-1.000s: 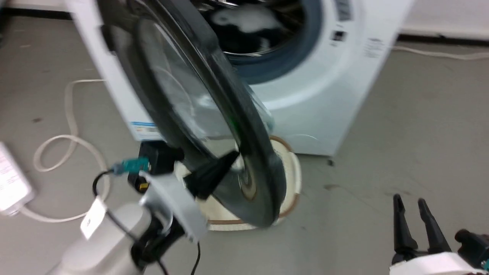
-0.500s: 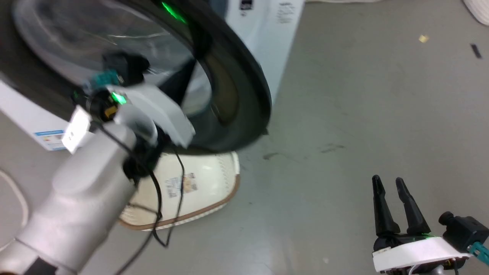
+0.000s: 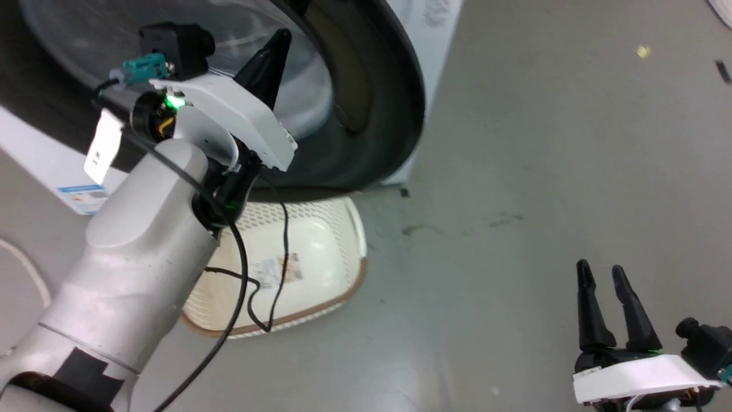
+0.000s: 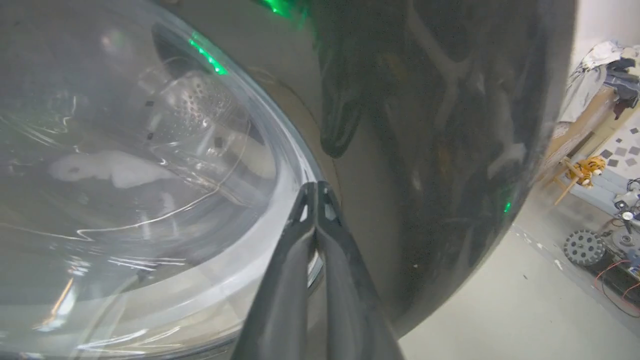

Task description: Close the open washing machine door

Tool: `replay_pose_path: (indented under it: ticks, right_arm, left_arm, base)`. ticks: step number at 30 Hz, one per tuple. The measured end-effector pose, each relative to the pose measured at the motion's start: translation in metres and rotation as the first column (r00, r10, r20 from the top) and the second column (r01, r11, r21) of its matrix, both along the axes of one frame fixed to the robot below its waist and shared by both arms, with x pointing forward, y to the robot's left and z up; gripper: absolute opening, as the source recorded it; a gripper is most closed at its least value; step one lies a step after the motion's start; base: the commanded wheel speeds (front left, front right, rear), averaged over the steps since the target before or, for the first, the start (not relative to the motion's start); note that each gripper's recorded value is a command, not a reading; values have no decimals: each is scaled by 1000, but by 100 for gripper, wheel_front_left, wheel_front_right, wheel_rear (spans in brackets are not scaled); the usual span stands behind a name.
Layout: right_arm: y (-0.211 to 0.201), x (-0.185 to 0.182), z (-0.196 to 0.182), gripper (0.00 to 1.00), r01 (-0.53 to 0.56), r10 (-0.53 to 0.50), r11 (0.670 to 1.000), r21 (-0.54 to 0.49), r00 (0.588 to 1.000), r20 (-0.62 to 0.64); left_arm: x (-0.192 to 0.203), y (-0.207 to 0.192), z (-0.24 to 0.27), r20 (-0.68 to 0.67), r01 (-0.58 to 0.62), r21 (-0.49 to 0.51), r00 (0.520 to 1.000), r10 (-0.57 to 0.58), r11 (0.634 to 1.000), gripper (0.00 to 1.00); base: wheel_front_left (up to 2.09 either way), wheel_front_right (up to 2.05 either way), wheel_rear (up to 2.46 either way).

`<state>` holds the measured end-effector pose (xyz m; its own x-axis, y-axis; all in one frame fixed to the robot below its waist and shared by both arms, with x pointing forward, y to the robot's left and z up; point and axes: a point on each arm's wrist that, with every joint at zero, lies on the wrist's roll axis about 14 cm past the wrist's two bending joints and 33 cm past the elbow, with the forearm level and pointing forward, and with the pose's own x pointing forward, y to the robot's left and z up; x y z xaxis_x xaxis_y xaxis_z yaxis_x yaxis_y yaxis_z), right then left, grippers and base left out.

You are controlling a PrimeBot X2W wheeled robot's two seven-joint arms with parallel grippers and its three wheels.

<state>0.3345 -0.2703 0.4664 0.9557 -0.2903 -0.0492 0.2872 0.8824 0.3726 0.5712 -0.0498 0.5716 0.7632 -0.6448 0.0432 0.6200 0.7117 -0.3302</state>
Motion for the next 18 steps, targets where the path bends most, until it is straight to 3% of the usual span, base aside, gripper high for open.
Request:
replay_pose_path:
  ticks: [4, 8, 13, 18]
  right_arm:
    - [5, 4, 6, 100, -25, 25, 1000, -16, 999, 22]
    - [15, 9, 14, 100, -65, 66, 998, -26, 997, 48]
    - [36, 13, 19, 100, -130, 131, 991, -23, 989, 71]
    - [56, 16, 27, 100, -194, 195, 981, -22, 975, 102]
  left_arm:
    - [-10, 25, 26, 68, -60, -54, 996, 63, 997, 0]
    - [-19, 71, 54, 137, -183, -105, 971, 196, 978, 0]
    - [-44, 142, 107, 299, -347, -132, 879, 371, 929, 0]
    - [-90, 195, 121, 437, -449, -82, 786, 437, 890, 0]
  base:
    - [0, 0, 0]
    - [0, 0, 0]
    - [0, 0, 0]
    - [0, 0, 0]
